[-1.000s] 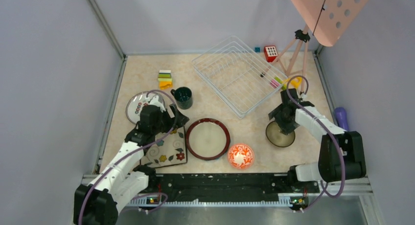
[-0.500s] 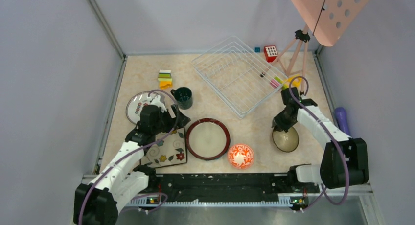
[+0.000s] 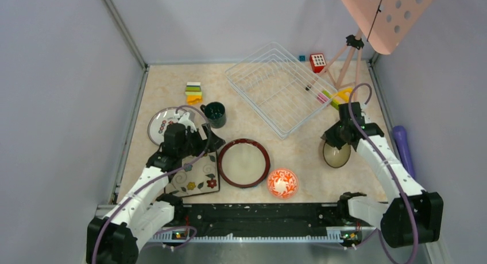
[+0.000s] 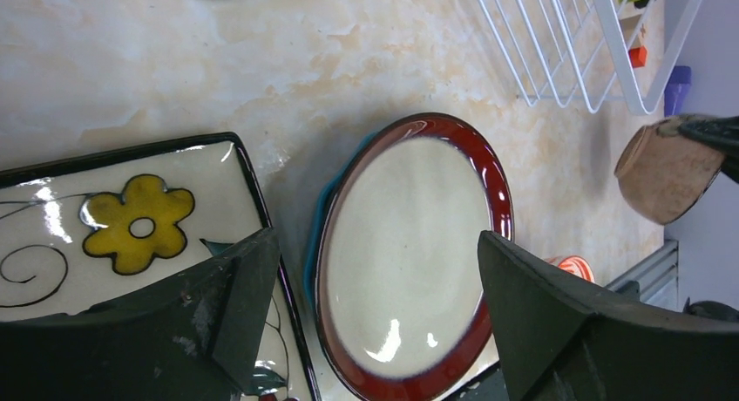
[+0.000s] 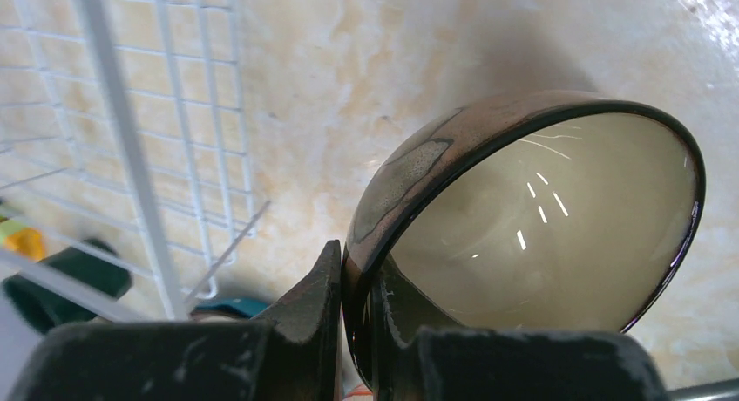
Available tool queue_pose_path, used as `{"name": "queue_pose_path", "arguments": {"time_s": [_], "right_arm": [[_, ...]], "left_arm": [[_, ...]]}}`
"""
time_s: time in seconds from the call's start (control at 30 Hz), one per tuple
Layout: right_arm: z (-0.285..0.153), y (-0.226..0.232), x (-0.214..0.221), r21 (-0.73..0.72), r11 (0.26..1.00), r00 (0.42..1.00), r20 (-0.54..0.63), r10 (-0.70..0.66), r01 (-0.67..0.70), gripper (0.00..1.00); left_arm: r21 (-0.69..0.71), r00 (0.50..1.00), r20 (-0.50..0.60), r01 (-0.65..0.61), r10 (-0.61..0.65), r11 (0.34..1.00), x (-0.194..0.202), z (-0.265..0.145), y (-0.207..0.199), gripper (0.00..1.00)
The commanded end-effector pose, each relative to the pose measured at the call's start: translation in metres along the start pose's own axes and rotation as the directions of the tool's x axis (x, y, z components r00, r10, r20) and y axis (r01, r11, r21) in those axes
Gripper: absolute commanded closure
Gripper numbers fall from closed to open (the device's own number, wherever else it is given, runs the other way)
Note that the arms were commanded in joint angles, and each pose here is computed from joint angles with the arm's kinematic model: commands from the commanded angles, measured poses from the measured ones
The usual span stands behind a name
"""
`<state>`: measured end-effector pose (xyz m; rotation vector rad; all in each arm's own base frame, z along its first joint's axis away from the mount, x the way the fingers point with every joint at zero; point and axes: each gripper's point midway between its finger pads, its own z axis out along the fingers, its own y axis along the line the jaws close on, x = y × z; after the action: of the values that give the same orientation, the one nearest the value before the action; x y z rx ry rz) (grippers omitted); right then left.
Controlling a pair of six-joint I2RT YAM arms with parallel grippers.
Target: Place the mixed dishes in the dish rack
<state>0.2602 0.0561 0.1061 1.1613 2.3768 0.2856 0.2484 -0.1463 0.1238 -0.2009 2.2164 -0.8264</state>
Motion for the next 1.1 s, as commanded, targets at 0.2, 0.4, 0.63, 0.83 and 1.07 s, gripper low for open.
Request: {"name": "queue_pose_path", "arguments": {"time_s": [0.2, 0.4, 0.63, 0.83, 1.07], "right_arm": [[-0.079, 0.074, -0.029, -0.433, 0.896, 0.988, 0.151, -0.032, 0.095, 1.0], [-0.129, 0.1, -0.025, -0.585, 0.796, 0.985, 0.156, -0.076, 0.154, 1.0], [-0.191, 0.148, -0.022, -0.79, 0.571, 0.975, 0.181, -0.132, 0.224, 1.0], [-0.226, 0.183, -0.021, -0.898, 0.392, 0.977, 0.151, -0.149, 0.198, 1.0], [-0.254, 0.215, -0.029, -0.955, 0.215, 0.973, 0.172, -0.151, 0.202, 1.0]], "left_arm": [[0.23, 0.99, 0.068, -0.135, 0.123, 0.964, -0.013, -0.009, -0.056, 0.1], [0.299, 0.965, 0.179, -0.24, 0.193, 0.924, -0.02, -0.016, -0.082, 0.09], [0.373, 0.934, 0.292, -0.31, 0.207, 0.874, -0.043, -0.022, -0.116, 0.09], [0.39, 0.885, 0.405, -0.396, 0.231, 0.832, -0.069, -0.025, -0.144, 0.09], [0.369, 0.794, 0.528, -0.534, 0.301, 0.761, -0.094, -0.025, -0.166, 0.02]]}}
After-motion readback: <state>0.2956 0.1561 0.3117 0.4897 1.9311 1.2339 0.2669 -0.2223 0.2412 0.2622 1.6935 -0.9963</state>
